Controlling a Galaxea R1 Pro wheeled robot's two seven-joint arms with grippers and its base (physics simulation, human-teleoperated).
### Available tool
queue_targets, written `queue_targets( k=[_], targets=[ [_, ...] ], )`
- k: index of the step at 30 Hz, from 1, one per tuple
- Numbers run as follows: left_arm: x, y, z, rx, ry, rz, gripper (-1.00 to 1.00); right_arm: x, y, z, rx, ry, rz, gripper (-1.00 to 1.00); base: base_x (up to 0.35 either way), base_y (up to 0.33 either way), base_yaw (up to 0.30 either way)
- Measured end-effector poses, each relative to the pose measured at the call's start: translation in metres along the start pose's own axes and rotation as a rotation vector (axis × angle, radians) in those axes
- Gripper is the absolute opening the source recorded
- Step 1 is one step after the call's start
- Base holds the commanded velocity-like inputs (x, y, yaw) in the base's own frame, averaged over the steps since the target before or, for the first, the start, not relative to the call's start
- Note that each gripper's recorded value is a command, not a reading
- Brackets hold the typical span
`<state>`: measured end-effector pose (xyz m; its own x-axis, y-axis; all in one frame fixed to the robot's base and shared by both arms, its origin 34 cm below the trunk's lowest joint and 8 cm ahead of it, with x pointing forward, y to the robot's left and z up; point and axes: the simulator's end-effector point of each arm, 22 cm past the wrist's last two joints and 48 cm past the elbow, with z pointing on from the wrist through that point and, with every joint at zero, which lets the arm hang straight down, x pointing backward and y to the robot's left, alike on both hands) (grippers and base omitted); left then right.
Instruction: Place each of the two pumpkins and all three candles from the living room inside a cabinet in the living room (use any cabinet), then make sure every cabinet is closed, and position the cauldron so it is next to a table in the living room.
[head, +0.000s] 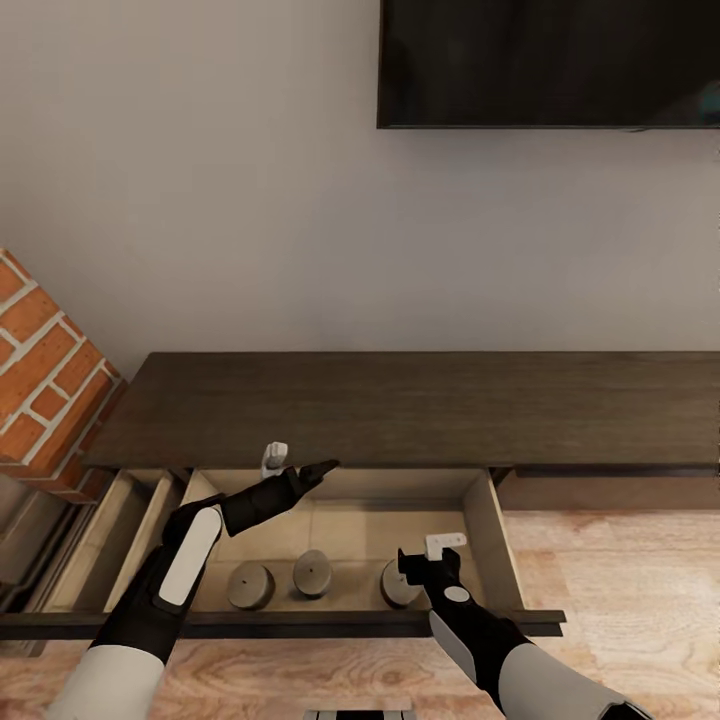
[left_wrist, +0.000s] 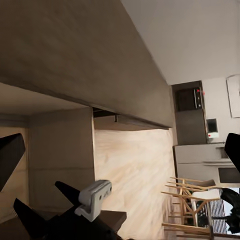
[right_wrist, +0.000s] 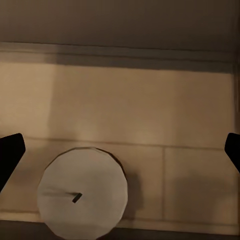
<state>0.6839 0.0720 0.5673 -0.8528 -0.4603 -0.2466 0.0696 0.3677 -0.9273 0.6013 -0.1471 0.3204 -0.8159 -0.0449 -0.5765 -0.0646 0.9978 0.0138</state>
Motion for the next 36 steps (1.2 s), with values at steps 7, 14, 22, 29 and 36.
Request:
queue_targets(
  k=[7,14,22,29,36],
  targets=[
    [-0.007,0.011,-0.013,-0.025,0.000,0.019,1.00,-0.001,0.000,0.000,-0.001,-0.002,-0.002,1.00,0.000,0.000,0.000],
    [-0.010,0.004,-0.015,-0.029,0.002,0.019,1.00,-0.008,0.000,-0.006,-0.003,-0.005,-0.002,1.00,0.000,0.000,0.000],
    [-0.019,-0.007,-0.021,-0.040,-0.001,0.025,1.00,-0.033,-0.024,-0.015,-0.018,-0.035,-0.009,1.00,0.000,0.000,0.000],
    [-0.024,-0.018,-0.024,-0.047,0.003,0.029,1.00,-0.046,-0.017,-0.028,-0.192,-0.044,-0.030,1.00,0.000,0.000,0.000],
    [-0.028,-0.027,-0.027,-0.062,0.010,0.038,1.00,-0.042,-0.024,-0.046,-0.334,0.052,0.060,1.00,0.000,0.000,0.000]
  ],
)
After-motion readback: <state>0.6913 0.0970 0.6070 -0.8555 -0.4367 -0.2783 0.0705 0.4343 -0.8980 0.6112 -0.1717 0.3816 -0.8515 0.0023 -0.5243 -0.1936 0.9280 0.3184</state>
